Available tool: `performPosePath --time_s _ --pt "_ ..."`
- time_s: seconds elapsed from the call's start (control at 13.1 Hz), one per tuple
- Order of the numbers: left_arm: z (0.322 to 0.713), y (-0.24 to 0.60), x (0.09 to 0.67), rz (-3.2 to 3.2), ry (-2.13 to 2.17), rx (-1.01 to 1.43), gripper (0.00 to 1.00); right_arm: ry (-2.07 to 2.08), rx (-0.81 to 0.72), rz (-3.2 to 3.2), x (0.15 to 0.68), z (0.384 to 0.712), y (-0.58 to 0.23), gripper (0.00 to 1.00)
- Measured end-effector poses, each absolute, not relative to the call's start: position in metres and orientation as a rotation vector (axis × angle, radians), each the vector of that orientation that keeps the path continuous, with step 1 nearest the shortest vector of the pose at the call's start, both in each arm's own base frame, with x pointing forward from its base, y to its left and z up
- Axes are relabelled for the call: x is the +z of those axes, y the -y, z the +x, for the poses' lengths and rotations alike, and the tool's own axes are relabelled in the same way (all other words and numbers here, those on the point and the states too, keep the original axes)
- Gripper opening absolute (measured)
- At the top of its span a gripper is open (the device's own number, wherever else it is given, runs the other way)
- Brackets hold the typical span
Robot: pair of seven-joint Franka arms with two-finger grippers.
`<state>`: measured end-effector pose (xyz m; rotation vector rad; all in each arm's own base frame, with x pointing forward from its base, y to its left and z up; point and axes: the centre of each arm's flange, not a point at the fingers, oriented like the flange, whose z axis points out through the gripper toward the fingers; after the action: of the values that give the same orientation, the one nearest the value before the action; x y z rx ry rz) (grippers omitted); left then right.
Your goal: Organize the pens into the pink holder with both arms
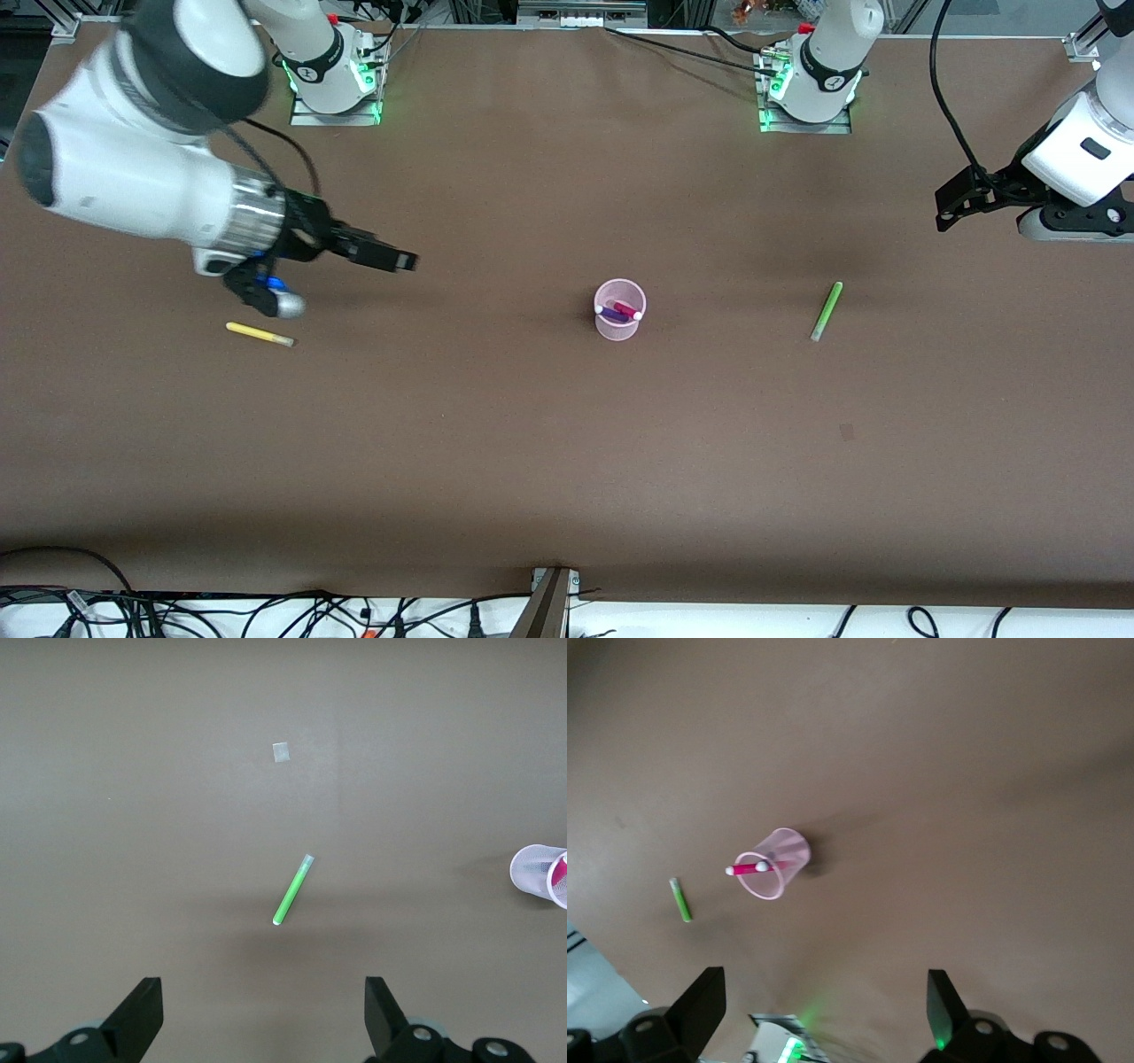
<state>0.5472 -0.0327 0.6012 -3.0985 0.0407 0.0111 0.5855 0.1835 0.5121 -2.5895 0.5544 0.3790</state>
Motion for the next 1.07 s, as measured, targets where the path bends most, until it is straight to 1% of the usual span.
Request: performPosePath --time_s 0.15,0.31,0.69,1.07 --pt "0.547 0.033 0.601 -3.098 -0.041 0.016 1.0 -0.424 0.335 -2.679 0.518 0.578 -0.137 1.0" --pt "0.547 0.033 0.601 -3.098 -0.041 0.021 1.0 -0.328 0.29 -2.781 0.529 0.568 -0.115 1.0" --pt "0.547 0.033 0.601 -3.098 -0.041 0.024 1.0 -0.034 0.184 -3.04 0.551 0.553 -0.109 1.0" --pt "0.547 0.033 0.601 -3.098 -0.041 0.025 1.0 0.102 0.128 -3.15 0.562 0.549 -0.106 1.0"
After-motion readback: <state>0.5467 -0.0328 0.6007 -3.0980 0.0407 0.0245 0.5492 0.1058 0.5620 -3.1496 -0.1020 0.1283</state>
